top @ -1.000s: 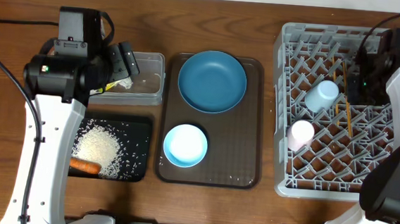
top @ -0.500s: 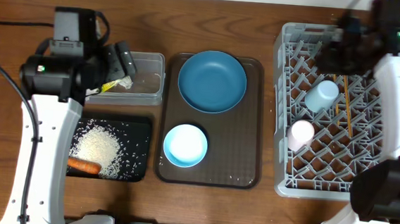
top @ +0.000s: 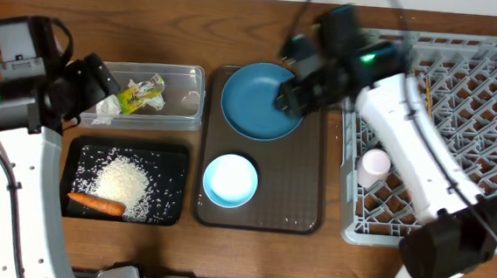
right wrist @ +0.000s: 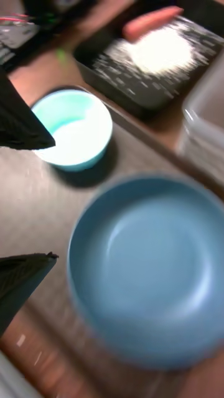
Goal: Sort waste into correct bins and load items into the dishwasher rack
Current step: 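Move the right gripper left down to the light-blue bowl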
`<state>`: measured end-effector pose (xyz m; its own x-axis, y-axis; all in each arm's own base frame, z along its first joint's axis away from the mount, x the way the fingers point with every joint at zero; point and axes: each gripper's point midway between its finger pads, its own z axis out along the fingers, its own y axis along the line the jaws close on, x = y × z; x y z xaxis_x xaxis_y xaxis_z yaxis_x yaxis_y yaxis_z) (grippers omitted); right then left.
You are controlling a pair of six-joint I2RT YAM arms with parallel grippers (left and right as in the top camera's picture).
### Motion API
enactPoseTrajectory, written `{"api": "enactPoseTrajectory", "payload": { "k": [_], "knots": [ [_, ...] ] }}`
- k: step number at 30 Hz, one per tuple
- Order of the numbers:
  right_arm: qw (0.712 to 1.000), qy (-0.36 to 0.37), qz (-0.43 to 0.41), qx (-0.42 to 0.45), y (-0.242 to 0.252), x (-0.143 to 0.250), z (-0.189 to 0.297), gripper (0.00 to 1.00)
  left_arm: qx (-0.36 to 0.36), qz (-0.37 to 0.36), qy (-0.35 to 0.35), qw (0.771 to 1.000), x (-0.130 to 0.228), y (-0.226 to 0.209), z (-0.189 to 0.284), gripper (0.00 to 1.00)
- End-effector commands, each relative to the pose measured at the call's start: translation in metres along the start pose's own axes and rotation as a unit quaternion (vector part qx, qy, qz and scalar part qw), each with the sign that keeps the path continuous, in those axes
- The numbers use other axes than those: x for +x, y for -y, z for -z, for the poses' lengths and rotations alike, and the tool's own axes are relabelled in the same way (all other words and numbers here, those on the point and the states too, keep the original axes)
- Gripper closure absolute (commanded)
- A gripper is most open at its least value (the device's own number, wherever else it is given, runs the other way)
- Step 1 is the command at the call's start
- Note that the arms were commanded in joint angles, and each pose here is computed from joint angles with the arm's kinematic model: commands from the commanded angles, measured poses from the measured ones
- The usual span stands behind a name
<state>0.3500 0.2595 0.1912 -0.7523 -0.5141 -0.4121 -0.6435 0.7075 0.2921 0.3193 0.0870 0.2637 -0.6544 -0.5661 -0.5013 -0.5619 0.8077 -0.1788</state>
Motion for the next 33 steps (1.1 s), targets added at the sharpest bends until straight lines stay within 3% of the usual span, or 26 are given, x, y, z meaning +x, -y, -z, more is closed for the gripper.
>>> {"api": "enactPoseTrajectory", "payload": {
  "k": [1, 10, 20, 26, 29, 33],
  "knots": [
    [0.995, -0.019, 0.094, -0.019, -0.038, 0.012, -0.017, 0.44, -0.001, -0.001, 0.008, 1.000, -0.003, -0.002, 0.007, 0.02],
    [0.967, -0.044, 0.242, -0.071, -0.126, 0.046, -0.069, 0.38, -0.001, -0.001, 0.008, 1.000, -0.003, -0.002, 0.007, 0.02],
    [0.950, -0.094, 0.283, -0.094, -0.151, 0.099, -0.103, 0.40, -0.001, -0.001, 0.008, 1.000, -0.003, -0.002, 0.007, 0.02],
    [0.933, -0.089, 0.331, -0.106, -0.169, 0.115, -0.118, 0.48, -0.001, -0.001, 0.008, 1.000, -0.003, -0.002, 0.007, 0.02],
    [0.932, -0.089, 0.341, -0.082, -0.165, 0.113, -0.121, 0.54, -0.001, -0.001, 0.008, 1.000, -0.003, -0.002, 0.007, 0.02],
    [0.932, -0.084, 0.352, -0.023, -0.145, 0.113, -0.134, 0.54, -0.001, -0.001, 0.008, 1.000, -0.003, -0.002, 0.007, 0.02]
  ]
}}
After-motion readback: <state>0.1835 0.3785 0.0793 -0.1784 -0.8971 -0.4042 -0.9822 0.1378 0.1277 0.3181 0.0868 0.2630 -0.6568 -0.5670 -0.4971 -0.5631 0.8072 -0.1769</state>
